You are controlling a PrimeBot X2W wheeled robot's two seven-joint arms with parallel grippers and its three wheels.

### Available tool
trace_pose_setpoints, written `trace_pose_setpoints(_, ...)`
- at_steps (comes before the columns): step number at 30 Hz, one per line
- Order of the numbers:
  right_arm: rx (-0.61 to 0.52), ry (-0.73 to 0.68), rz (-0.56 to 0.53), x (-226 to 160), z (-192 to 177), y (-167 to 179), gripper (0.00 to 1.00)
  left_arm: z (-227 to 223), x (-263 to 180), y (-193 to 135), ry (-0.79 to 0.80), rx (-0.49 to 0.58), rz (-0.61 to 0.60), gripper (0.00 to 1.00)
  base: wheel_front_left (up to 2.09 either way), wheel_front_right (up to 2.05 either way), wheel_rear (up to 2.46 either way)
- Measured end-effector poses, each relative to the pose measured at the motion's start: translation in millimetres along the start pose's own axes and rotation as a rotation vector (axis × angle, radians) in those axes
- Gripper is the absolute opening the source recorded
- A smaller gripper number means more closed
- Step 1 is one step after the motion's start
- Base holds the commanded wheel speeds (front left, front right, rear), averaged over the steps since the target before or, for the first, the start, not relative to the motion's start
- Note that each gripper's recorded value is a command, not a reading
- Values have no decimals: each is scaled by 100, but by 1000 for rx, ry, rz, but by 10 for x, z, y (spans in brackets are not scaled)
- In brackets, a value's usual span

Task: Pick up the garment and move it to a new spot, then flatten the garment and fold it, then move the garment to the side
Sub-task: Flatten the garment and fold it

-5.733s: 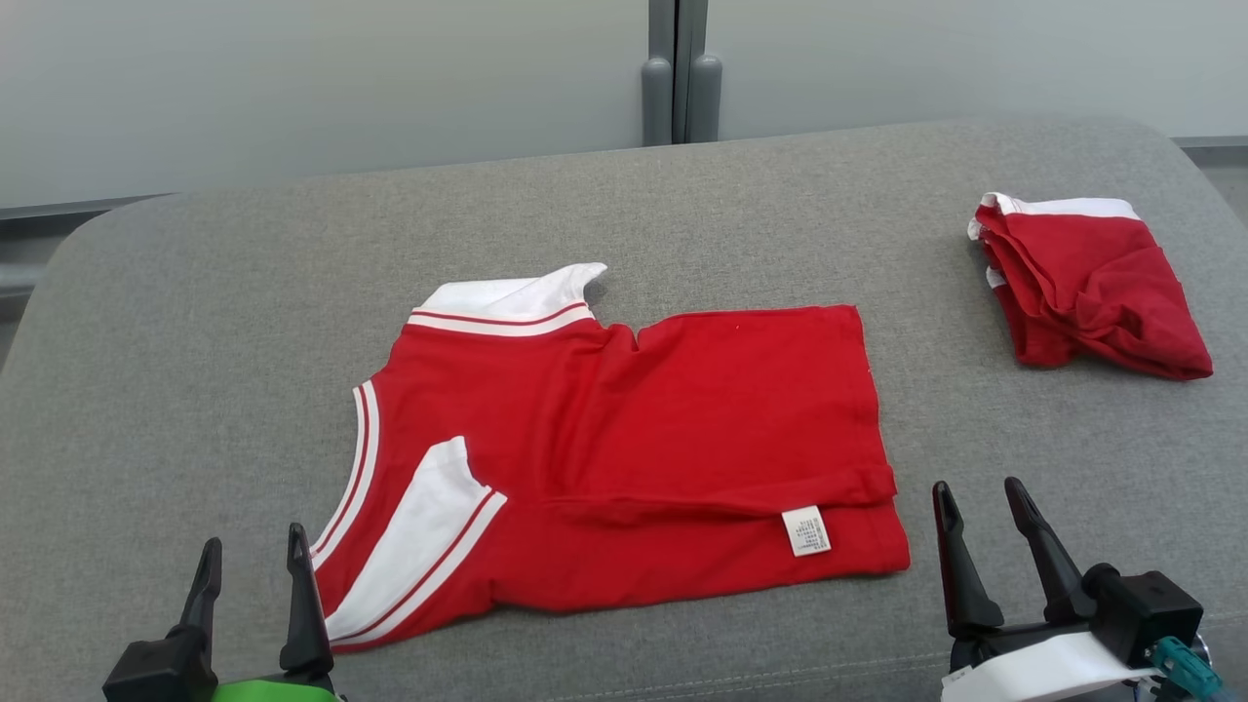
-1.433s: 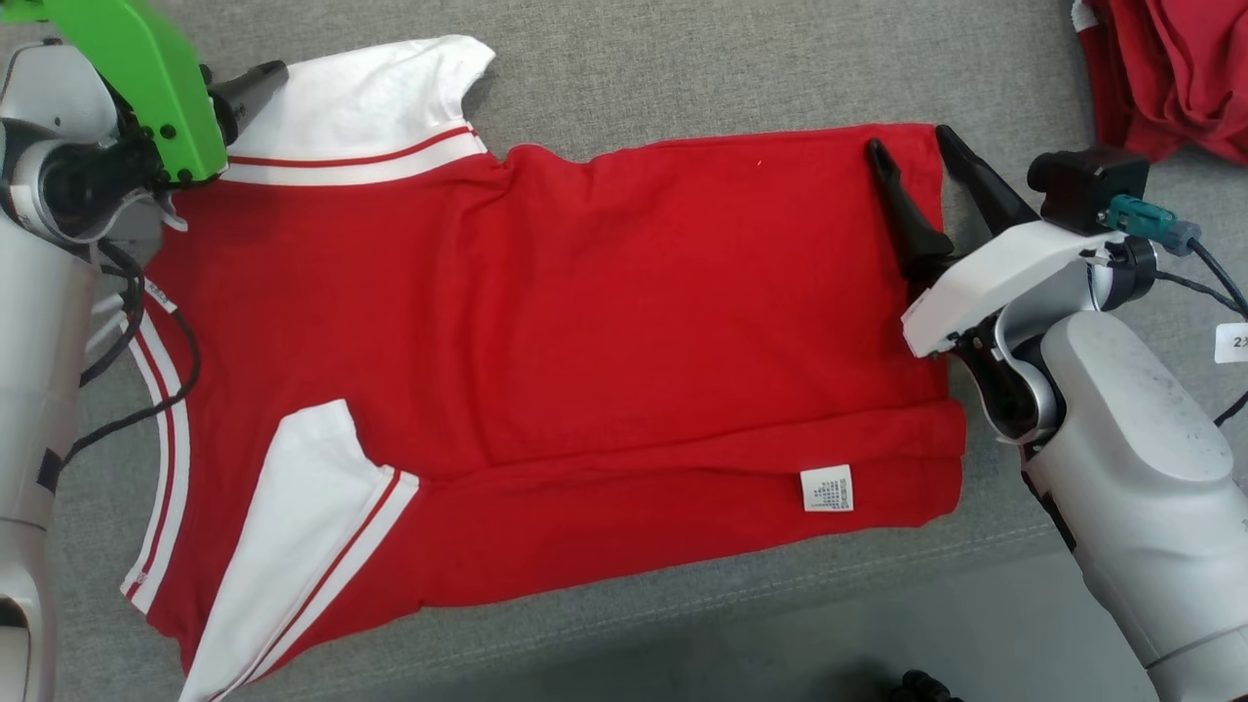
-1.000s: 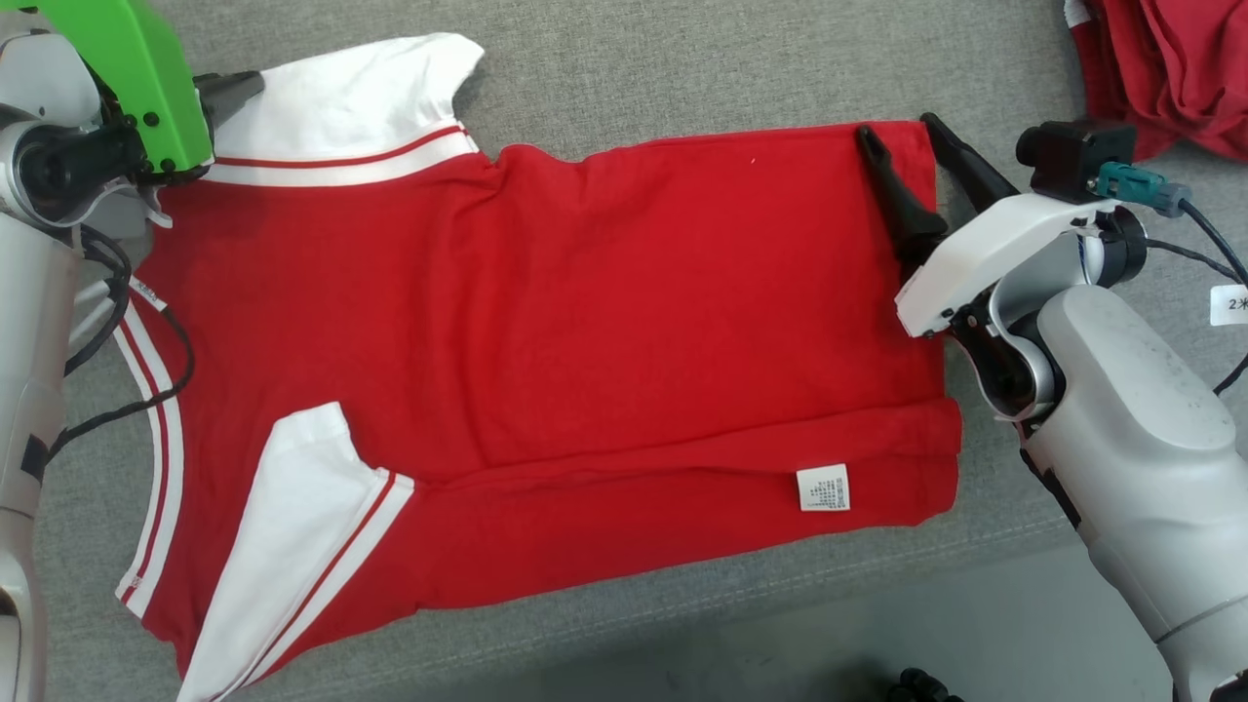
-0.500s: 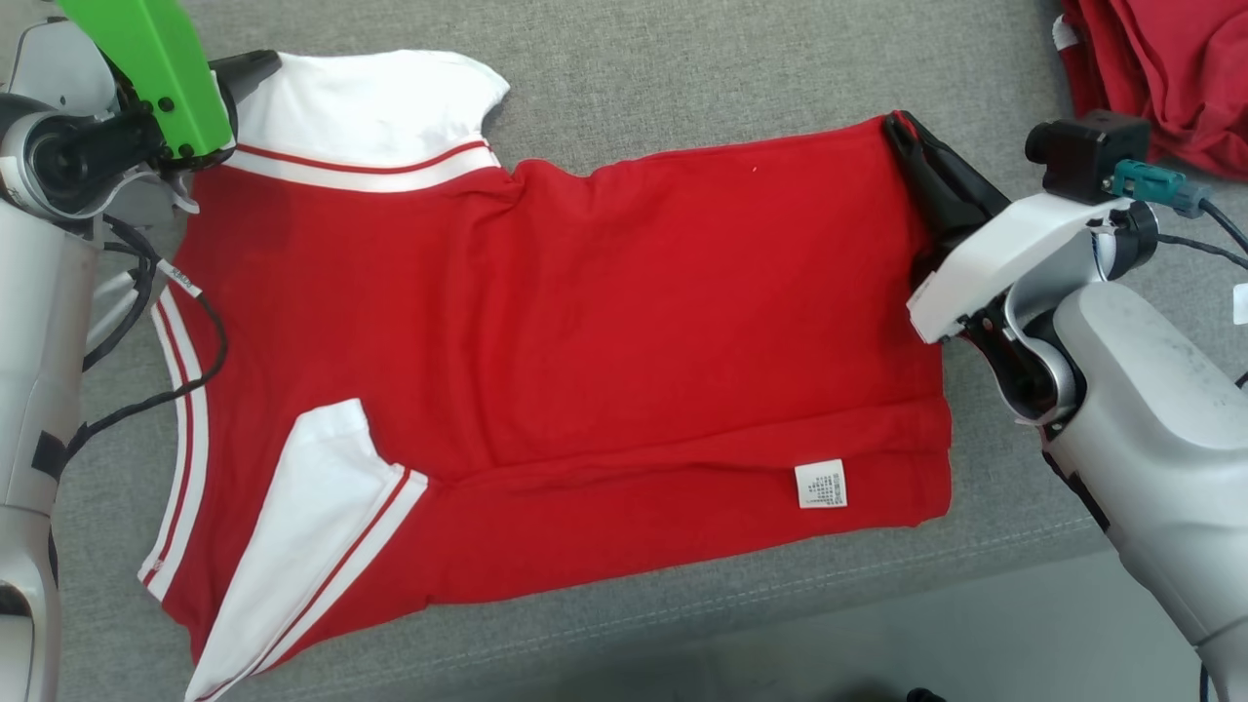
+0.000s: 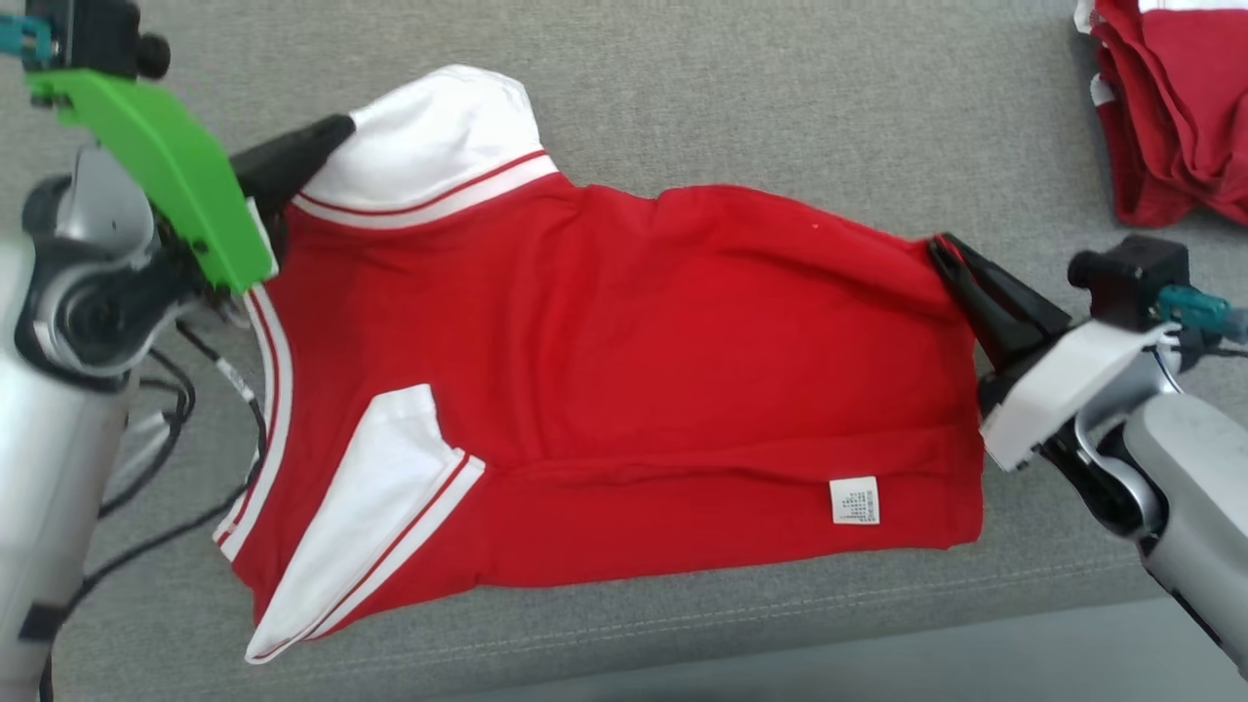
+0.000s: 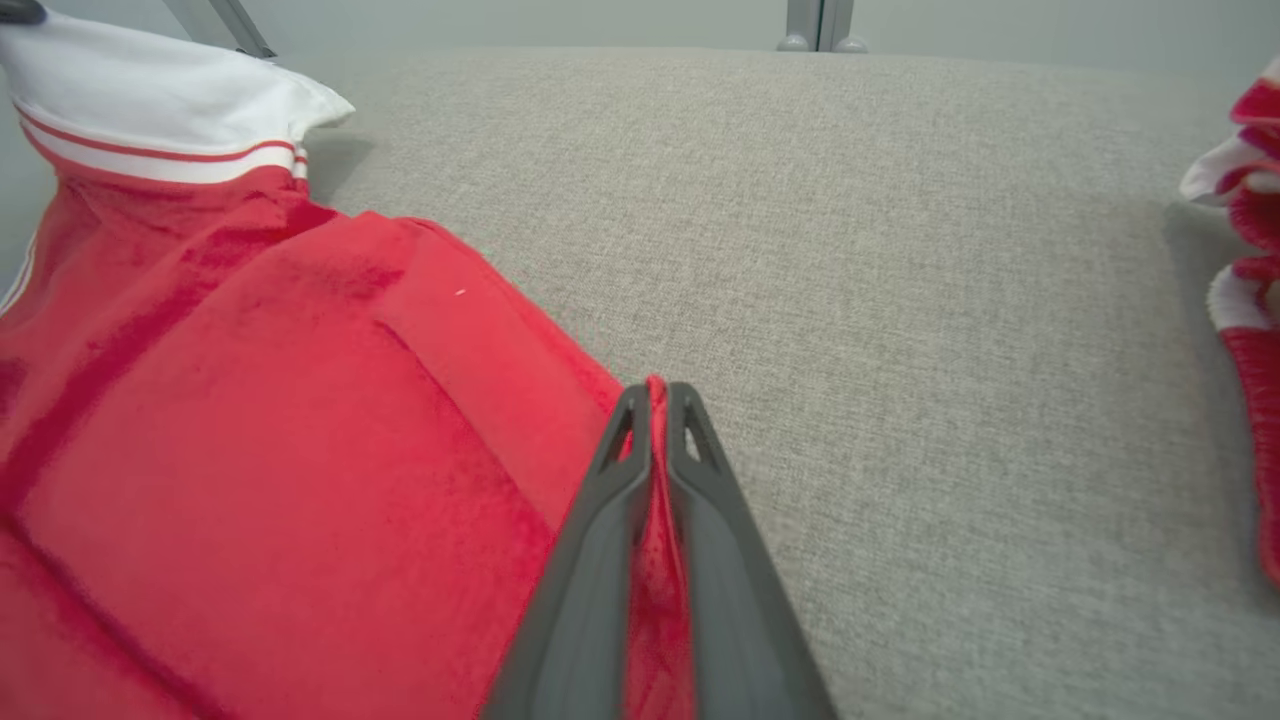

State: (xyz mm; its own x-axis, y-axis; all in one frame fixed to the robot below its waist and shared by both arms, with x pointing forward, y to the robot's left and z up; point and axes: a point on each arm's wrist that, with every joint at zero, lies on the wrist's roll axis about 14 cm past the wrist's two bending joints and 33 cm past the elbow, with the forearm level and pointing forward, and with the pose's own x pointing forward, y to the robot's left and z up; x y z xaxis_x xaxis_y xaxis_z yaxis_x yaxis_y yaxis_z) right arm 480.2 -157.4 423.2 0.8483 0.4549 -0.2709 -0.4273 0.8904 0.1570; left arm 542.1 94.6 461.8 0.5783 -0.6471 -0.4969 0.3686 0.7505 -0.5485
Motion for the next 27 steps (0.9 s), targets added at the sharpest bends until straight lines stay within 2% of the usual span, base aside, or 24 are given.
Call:
trace_pose_setpoints(8,-27,6,60,-139,-25,130,0,-190,-499,-138,-143,-24,-49,0,0,0,0)
trace_pose_setpoints(12,-115,-11,84,-193,17,144,0,-299,-692,-186,-208,-29,-56,0,0,0,0)
trace_pose_setpoints(16,-199,21,93,-283,-98,135,0,-550,-818,-194,-223,-64,-51,0,0,0,0)
trace_pose_setpoints(24,-375,52,66,-420,-218,12,0,-917,-1035,-149,-280,-169,-10,0,0,0,0)
trace_pose_setpoints(27,-400,27,52,-423,-191,40,0,-1019,-1100,-160,-302,-210,0,0,0,0,0)
